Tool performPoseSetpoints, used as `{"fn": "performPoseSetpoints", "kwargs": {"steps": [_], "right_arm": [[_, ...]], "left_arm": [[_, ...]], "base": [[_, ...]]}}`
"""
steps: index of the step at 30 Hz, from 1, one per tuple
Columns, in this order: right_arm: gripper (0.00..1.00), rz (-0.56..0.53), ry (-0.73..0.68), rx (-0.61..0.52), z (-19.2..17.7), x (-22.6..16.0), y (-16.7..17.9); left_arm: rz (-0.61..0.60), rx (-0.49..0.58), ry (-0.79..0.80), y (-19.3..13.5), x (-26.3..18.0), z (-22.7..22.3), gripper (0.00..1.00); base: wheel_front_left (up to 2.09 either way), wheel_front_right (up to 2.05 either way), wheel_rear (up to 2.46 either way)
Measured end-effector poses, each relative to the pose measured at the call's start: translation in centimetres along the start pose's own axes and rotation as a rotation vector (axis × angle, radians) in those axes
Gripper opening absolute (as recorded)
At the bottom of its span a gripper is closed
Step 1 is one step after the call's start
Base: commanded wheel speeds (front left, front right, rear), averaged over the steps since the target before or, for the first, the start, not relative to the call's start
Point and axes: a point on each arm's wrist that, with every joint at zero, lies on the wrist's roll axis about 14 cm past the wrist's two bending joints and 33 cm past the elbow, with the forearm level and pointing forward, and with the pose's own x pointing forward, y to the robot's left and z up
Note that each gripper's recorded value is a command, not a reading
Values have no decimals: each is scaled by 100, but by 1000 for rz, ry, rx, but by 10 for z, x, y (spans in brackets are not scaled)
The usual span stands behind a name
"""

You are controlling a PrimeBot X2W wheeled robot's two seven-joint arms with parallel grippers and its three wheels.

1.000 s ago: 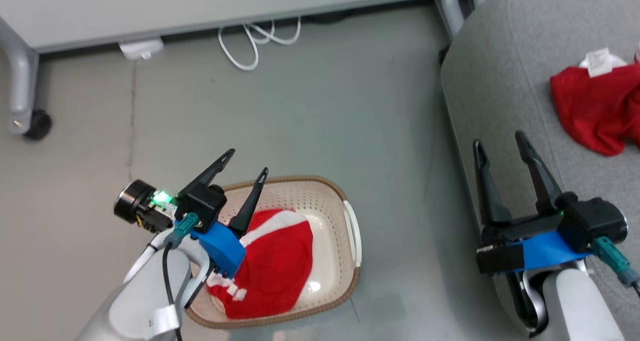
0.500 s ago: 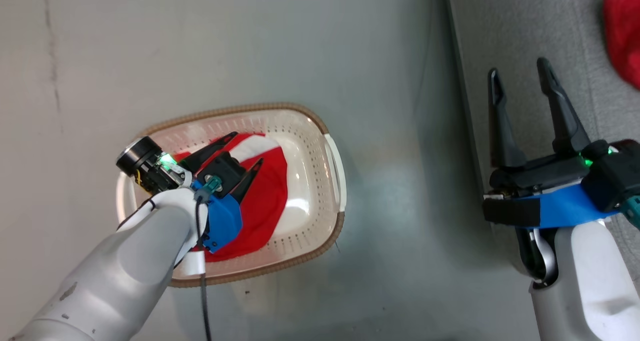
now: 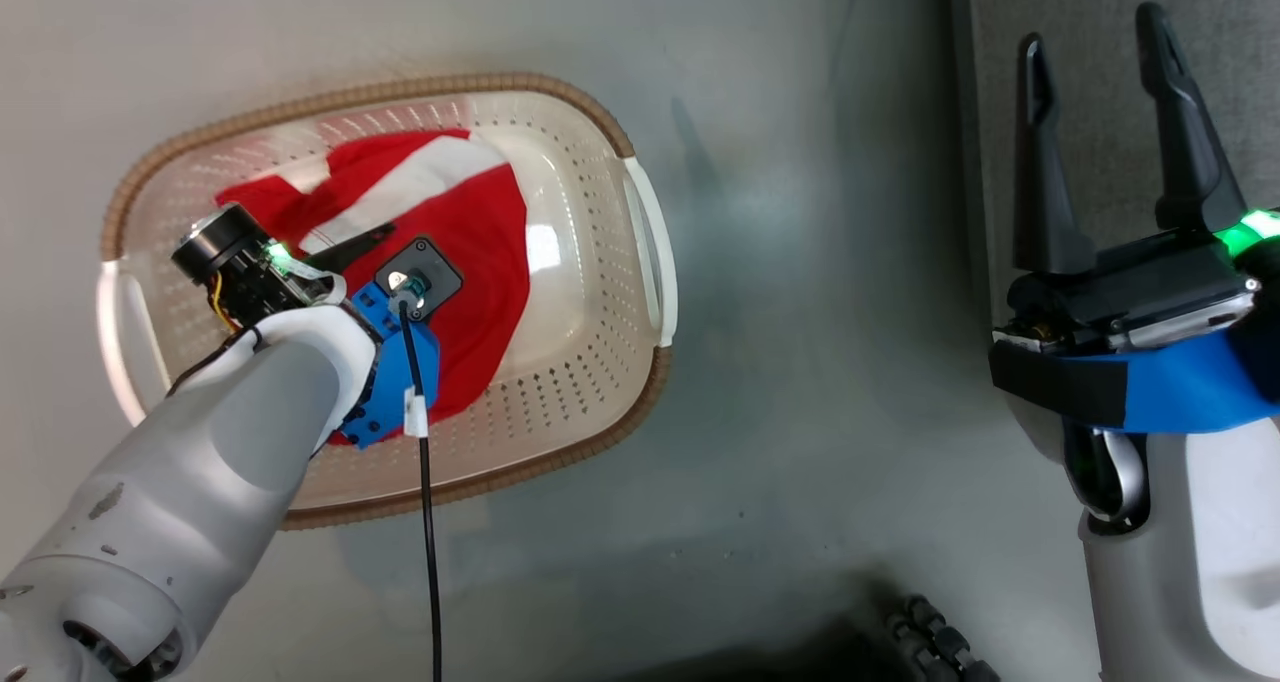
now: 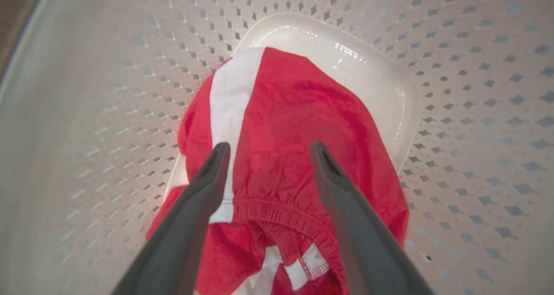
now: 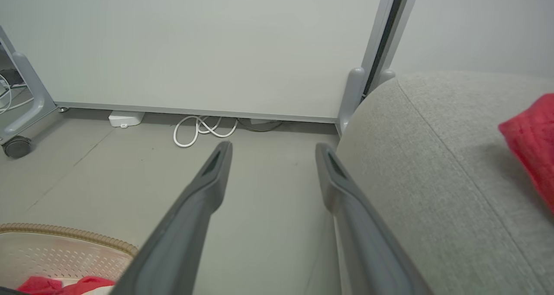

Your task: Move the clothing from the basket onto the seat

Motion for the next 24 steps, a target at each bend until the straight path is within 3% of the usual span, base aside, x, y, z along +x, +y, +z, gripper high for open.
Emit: {"fn": "performPoseSetpoints", "kwargs": {"steps": [13,22,24], "right_arm": [[100,-8,64,-33,-38,-5,-6],[100,-36,95,-54,-44,-16,-16],[100,-39,88,-55,-41,-16,-17]], "left_arm": [[-29,25,167,10,44,-56,100],[-40,30,190,7,52,-63,100],[-40,41,191,7,52,-62,0]], "base": [[0,0,0],[0,0,0],[0,0,0]]}}
